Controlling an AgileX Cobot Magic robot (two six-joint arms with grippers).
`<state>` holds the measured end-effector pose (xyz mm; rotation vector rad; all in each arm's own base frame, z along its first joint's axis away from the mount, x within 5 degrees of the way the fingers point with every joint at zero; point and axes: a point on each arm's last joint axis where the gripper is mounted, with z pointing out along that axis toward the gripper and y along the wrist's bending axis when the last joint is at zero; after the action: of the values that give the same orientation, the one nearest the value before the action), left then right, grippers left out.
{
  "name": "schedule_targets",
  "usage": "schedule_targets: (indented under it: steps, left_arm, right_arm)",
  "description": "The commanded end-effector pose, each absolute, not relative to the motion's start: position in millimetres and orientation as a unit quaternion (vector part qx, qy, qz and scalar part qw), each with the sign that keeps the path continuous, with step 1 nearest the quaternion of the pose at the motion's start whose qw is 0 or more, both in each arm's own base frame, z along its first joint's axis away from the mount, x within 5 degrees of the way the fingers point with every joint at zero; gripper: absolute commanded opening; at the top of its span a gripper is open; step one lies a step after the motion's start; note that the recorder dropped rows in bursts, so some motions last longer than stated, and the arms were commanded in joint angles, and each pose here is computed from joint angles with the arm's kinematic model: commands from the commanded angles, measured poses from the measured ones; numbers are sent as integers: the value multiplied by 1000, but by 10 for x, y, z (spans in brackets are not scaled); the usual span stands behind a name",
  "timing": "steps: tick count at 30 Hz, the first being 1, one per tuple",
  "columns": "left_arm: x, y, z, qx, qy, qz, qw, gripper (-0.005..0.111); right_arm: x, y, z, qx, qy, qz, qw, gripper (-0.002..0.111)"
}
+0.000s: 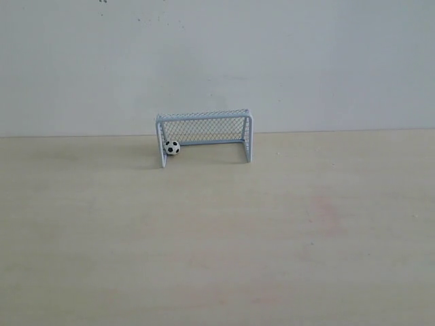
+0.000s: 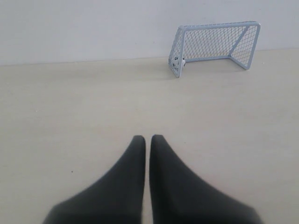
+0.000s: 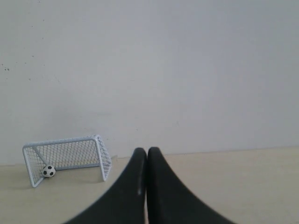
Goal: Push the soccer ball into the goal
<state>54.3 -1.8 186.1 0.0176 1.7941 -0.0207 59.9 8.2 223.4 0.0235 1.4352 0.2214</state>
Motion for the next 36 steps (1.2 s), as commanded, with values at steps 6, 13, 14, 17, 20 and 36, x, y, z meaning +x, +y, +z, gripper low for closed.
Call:
schedule_targets:
  steps: [6, 13, 14, 17, 20, 36]
  left_arm:
    - [542, -15, 1854, 10, 780, -5, 625, 4]
    - [542, -15, 1854, 10, 780, -5, 625, 4]
    - [542, -15, 1854, 10, 780, -5, 625, 4]
    - [542, -15, 1854, 10, 780, -5, 625, 4]
    - [542, -15, 1854, 10, 780, -5, 625, 4]
    - [542, -15, 1854, 10, 780, -5, 625, 4]
  right_arm:
    - [555, 55, 2166, 24, 661, 96, 744, 0]
    - [557, 51, 2154, 24, 666, 92, 740, 0]
    - [557, 51, 2154, 24, 666, 92, 740, 0]
    - [558, 48, 2146, 18, 670, 82, 738, 0]
    - [562, 40, 2101, 21, 688, 76, 722, 0]
    - [547, 41, 1880, 13, 771, 59, 634, 0]
